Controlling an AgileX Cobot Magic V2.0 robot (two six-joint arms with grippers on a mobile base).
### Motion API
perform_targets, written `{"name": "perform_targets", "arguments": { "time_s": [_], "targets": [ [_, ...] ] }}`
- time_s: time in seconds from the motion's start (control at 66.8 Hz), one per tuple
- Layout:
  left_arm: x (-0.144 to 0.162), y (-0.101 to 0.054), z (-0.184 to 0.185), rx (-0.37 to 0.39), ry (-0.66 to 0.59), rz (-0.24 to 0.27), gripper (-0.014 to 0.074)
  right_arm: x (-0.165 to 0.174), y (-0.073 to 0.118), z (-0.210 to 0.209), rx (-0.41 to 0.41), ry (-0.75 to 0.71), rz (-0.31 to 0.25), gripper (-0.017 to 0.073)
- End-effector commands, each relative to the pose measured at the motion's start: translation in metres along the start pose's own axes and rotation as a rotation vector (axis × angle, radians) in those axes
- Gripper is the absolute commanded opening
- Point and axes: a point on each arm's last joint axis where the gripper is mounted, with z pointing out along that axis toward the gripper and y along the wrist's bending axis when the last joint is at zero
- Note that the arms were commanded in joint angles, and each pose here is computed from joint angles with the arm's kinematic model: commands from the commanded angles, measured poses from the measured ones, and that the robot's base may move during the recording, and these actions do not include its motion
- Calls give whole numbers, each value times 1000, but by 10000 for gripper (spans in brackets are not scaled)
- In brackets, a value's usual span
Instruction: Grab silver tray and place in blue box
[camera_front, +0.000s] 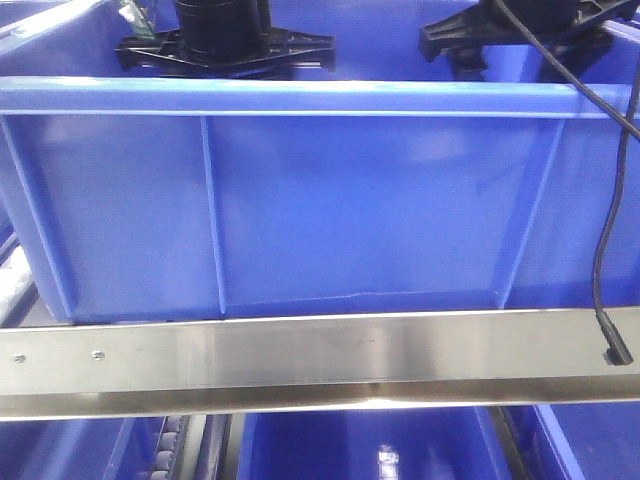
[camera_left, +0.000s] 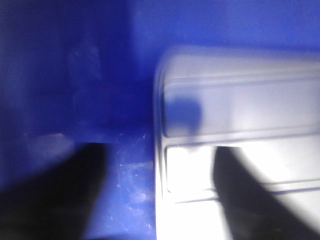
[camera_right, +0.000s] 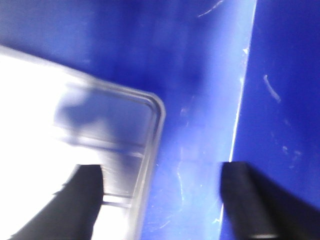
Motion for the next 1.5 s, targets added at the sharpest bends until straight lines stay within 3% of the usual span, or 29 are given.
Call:
{"name": "perform_targets", "arguments": {
  "time_s": [0.0,0.15,0.225,0.329,0.464,0.644,0.779,0.928,1.168,1.483],
  "targets": [
    [-13,2,-36,41,-90,-4,495,-14,-8,-41,-2,-141,-3,611],
    [-15,-1,-50,37,-70,66,492,-14,-14,-67,-10,-189,18,602],
    [-15,-4,-66,43,-82,102,486,-12,-18,-83,-13,-207,29,551],
    [-14,-6,-95,60,-141,137,444,-7,-24,-106,-14,-227,44,438],
    [-7,-7,-137,60,-221,227,340,0,-31,-130,-13,-253,58,249],
    [14,6,-173,30,-289,287,171,16,-38,-150,-16,-275,64,49],
    [41,23,-179,47,-303,307,31,35,-42,-156,-18,-275,61,53],
    [73,42,-184,88,-328,279,-109,58,-46,-163,-28,-302,56,53],
    [126,78,-201,159,-429,289,-105,100,-54,-175,-56,-387,50,53],
    [199,126,-228,299,-696,282,-105,174,-66,-198,-124,-643,51,53]
  ]
}}
